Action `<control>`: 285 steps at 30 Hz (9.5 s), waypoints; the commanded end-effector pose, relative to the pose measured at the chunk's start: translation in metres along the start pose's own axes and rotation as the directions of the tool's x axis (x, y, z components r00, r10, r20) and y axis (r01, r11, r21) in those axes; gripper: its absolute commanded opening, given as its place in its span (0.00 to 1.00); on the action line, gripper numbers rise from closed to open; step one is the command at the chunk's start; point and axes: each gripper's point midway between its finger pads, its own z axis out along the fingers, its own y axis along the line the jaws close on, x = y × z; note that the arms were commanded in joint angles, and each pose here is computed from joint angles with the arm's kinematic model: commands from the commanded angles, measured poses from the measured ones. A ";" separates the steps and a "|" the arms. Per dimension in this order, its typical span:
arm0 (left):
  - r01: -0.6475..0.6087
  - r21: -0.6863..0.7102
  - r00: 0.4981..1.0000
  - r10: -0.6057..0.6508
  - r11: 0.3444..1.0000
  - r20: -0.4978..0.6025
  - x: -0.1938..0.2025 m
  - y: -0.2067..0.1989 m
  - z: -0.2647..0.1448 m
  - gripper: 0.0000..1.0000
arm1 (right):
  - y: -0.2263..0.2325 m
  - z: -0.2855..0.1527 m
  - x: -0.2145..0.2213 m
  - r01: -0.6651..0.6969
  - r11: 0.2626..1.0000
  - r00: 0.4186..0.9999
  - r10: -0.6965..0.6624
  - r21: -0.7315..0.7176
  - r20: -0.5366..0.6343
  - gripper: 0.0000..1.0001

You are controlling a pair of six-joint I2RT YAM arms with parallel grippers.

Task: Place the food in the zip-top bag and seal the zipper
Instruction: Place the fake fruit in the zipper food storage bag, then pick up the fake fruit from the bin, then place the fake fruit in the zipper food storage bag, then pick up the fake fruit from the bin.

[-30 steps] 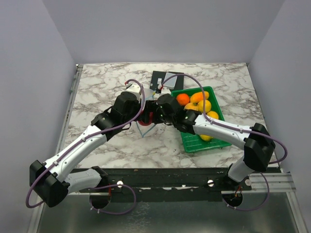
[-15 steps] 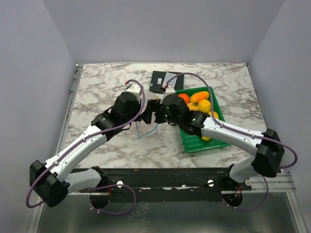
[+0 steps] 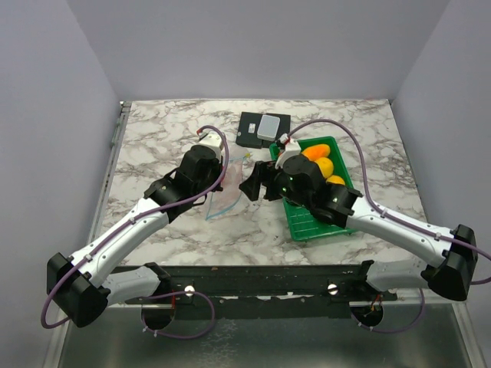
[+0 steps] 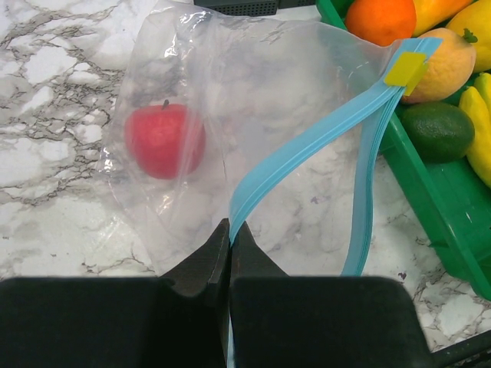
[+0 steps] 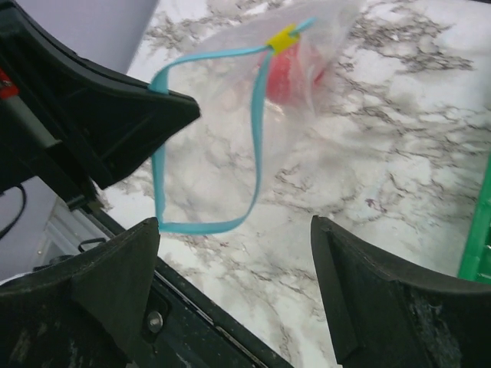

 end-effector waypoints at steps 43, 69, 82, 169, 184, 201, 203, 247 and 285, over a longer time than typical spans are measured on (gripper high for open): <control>0.002 -0.015 1.000 -0.001 1.000 0.015 -0.001 0.004 0.000 0.00 | -0.217 -0.004 0.041 0.169 0.804 0.969 -0.028 0.571 -0.246 0.90; -0.006 -0.015 1.000 0.006 1.000 -0.001 0.003 0.003 0.004 0.00 | -0.246 0.029 0.055 0.208 0.793 0.939 0.001 0.573 -0.343 0.84; -0.009 -0.014 1.000 0.009 1.000 -0.006 0.003 0.003 0.005 0.00 | -0.249 0.031 0.062 0.212 0.793 0.932 0.010 0.571 -0.361 0.63; 0.012 0.046 0.999 -0.013 0.999 0.034 -0.006 -0.006 -0.005 0.00 | -0.028 0.053 -0.006 -0.107 0.986 0.994 0.111 0.128 -0.022 0.25; 0.014 0.057 0.999 -0.016 0.998 0.045 -0.008 -0.008 -0.007 0.00 | -0.024 0.066 -0.008 -0.123 0.986 0.992 0.125 0.115 -0.011 0.54; 0.010 0.043 0.999 -0.012 0.999 0.042 -0.007 -0.005 -0.005 0.00 | -0.010 0.051 -0.010 -0.088 0.995 0.996 0.090 0.037 -0.030 0.87; 0.011 0.043 0.999 -0.012 0.999 0.041 -0.007 -0.005 -0.005 0.00 | -0.008 0.046 -0.013 -0.085 0.996 0.996 0.085 0.024 -0.023 0.87; 0.010 0.033 0.999 -0.012 0.999 0.042 -0.006 -0.004 -0.005 0.00 | -0.199 -0.011 -0.017 0.027 0.775 1.000 -0.016 0.631 -0.024 1.00; 0.002 0.031 0.999 -0.003 1.000 0.042 -0.007 -0.003 -0.005 0.00 | -0.281 0.052 0.007 -0.147 0.677 0.982 0.189 0.721 0.022 0.92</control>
